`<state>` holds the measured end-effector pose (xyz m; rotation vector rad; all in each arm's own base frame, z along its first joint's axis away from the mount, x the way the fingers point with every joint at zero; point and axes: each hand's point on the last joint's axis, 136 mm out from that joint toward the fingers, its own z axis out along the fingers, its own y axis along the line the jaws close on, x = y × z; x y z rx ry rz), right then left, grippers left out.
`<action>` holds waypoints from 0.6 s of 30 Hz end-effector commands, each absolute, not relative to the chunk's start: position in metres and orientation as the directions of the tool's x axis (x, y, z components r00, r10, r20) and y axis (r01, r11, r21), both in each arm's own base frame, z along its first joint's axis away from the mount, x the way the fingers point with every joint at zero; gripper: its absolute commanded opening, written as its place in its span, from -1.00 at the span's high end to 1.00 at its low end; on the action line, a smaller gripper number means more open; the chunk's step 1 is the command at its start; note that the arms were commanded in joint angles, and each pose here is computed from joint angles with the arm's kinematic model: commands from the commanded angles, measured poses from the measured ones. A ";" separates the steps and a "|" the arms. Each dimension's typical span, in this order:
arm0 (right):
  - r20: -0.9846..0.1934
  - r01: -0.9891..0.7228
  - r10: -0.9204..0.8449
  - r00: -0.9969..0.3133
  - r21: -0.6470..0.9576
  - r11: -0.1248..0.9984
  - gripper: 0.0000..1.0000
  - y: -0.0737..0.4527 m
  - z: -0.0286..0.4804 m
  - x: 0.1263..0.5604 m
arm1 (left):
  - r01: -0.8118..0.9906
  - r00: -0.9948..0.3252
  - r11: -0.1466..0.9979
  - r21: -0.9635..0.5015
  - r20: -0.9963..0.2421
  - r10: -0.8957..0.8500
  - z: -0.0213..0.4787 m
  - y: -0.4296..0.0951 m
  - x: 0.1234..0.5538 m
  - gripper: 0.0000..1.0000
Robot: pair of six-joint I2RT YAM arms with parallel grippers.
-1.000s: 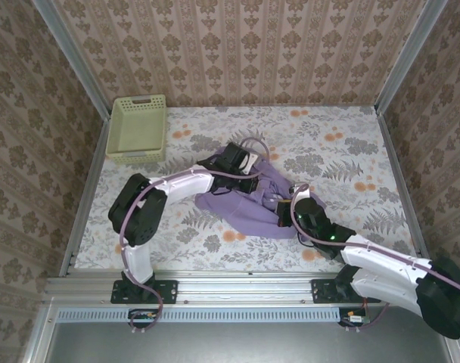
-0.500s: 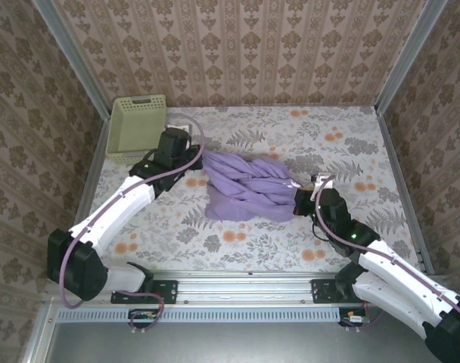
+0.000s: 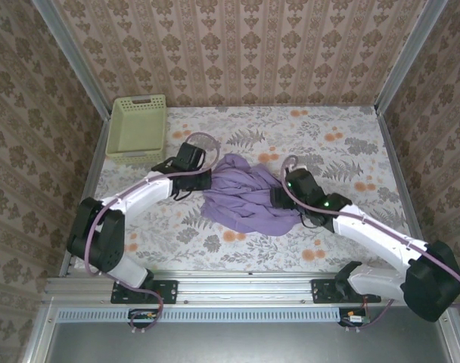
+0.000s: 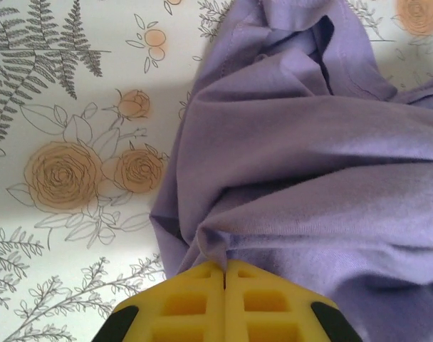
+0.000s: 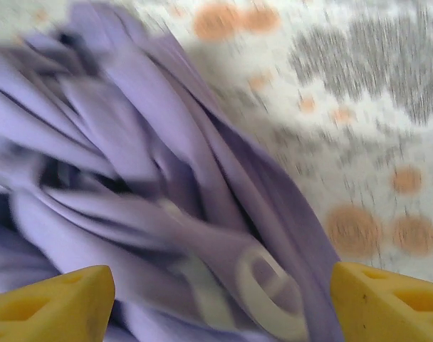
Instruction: Fold the inside-out t-shirt
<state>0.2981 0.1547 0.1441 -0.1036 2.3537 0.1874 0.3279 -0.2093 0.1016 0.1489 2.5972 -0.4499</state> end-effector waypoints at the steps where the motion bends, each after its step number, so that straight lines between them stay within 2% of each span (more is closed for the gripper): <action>1: -0.641 -0.185 -0.183 -0.746 -0.064 0.981 -0.65 0.154 0.141 0.295 | 0.207 -0.857 0.911 -0.356 -0.515 -0.007 0.113 -0.217 0.322 1.00; 7: -0.535 -0.304 -0.283 -0.796 -0.051 0.951 -0.61 0.200 0.118 0.306 | 0.244 -0.865 0.890 -0.384 -0.502 0.020 0.114 -0.221 0.311 1.00; 13: -0.450 -0.305 -0.293 -0.844 -0.049 0.951 -0.40 0.212 0.087 0.317 | 0.265 -0.872 0.886 -0.382 -0.487 0.050 0.113 -0.222 0.309 1.00; 16: -0.413 -0.314 -0.314 -0.855 -0.071 0.947 -0.11 0.212 0.079 0.318 | 0.262 -0.870 0.886 -0.383 -0.491 0.045 0.114 -0.221 0.309 1.00; 18: -0.420 -0.322 -0.321 -0.849 -0.070 0.944 0.19 0.213 0.083 0.318 | 0.249 -0.869 0.887 -0.390 -0.494 0.027 0.117 -0.218 0.312 1.00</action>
